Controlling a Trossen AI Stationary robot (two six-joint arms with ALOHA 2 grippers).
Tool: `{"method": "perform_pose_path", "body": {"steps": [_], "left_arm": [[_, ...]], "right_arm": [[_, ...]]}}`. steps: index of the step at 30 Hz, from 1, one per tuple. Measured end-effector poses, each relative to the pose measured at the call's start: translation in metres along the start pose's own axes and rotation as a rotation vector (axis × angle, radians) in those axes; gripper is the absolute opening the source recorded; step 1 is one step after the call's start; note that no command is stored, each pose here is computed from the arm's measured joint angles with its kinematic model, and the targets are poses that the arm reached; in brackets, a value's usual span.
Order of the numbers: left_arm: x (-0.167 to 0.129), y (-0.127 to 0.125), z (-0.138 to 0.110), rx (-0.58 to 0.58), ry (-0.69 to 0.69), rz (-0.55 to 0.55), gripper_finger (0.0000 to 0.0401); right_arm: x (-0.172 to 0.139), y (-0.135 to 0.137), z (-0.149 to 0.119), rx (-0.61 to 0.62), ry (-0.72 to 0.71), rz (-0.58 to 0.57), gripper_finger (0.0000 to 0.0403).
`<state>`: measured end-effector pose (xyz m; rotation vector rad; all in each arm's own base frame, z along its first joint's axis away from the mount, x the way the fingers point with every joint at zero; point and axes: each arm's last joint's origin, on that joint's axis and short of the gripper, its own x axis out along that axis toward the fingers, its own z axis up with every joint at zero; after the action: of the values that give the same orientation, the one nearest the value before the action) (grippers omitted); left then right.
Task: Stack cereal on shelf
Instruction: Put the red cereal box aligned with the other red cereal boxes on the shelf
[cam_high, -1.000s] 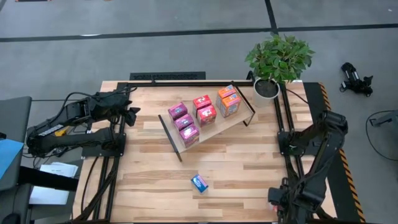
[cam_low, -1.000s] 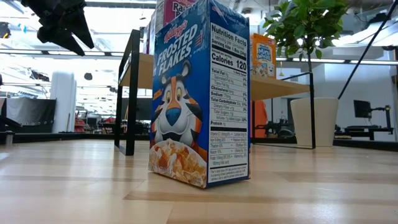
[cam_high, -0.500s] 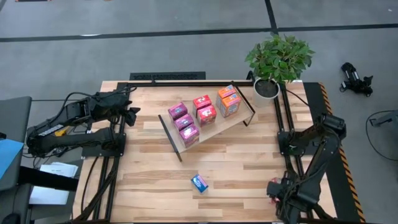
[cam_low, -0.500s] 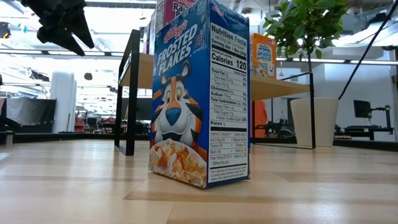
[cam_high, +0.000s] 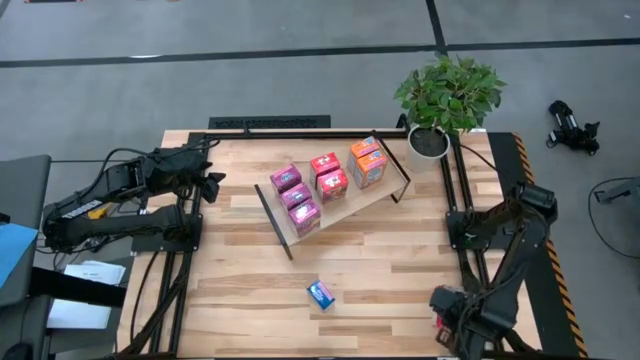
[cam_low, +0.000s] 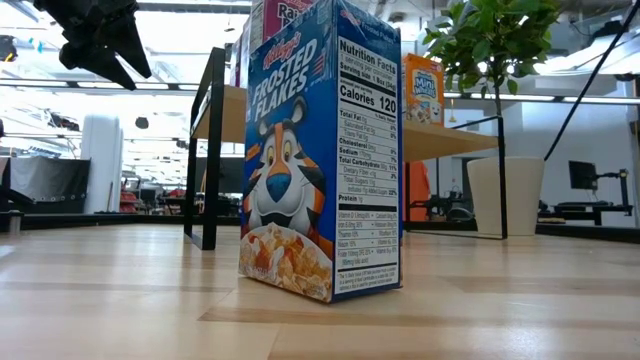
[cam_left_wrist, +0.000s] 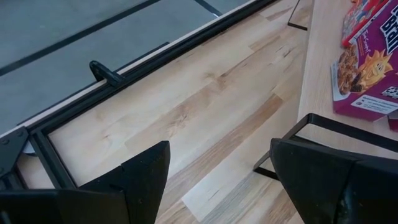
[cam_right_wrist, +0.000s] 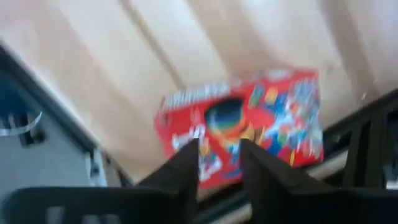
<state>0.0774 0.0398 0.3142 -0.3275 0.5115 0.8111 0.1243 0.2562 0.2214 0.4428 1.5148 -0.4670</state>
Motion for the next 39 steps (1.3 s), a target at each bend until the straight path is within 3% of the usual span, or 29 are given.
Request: {"method": "perform_pose_path", "body": {"steps": [5,7,13,19,26,30,35,39], "left_arm": [[0.0,0.0,-0.001,0.013,0.014,0.004,0.0268],[0.0,0.001,-0.003,0.019,0.032,0.011,0.0268],[0.0,0.003,-0.007,0.021,0.07,0.026,0.0268],[0.0,0.003,-0.007,0.008,0.074,0.028,0.0268],[0.0,0.003,-0.008,0.007,0.074,0.028,0.0268],[0.0,0.003,-0.008,0.007,0.074,0.029,0.0268],[0.0,0.003,-0.007,0.007,0.074,0.029,0.0268],[0.0,0.003,-0.007,0.005,0.074,0.029,0.0268]], "right_arm": [[0.011,-0.002,0.014,0.038,-0.034,-0.012,0.0027],[0.017,-0.003,0.017,0.034,-0.035,-0.009,0.0012],[0.021,-0.007,0.019,0.039,-0.038,-0.039,0.0036],[0.027,-0.005,0.018,0.045,-0.043,-0.07,0.0008],[0.05,0.009,0.014,0.028,0.0,-0.105,0.0032],[0.055,0.013,0.015,-0.019,-0.005,-0.118,0.0023],[0.054,0.013,0.028,-0.04,-0.049,-0.11,0.0011],[0.054,0.013,0.044,-0.066,-0.093,-0.11,0.0026]]}}
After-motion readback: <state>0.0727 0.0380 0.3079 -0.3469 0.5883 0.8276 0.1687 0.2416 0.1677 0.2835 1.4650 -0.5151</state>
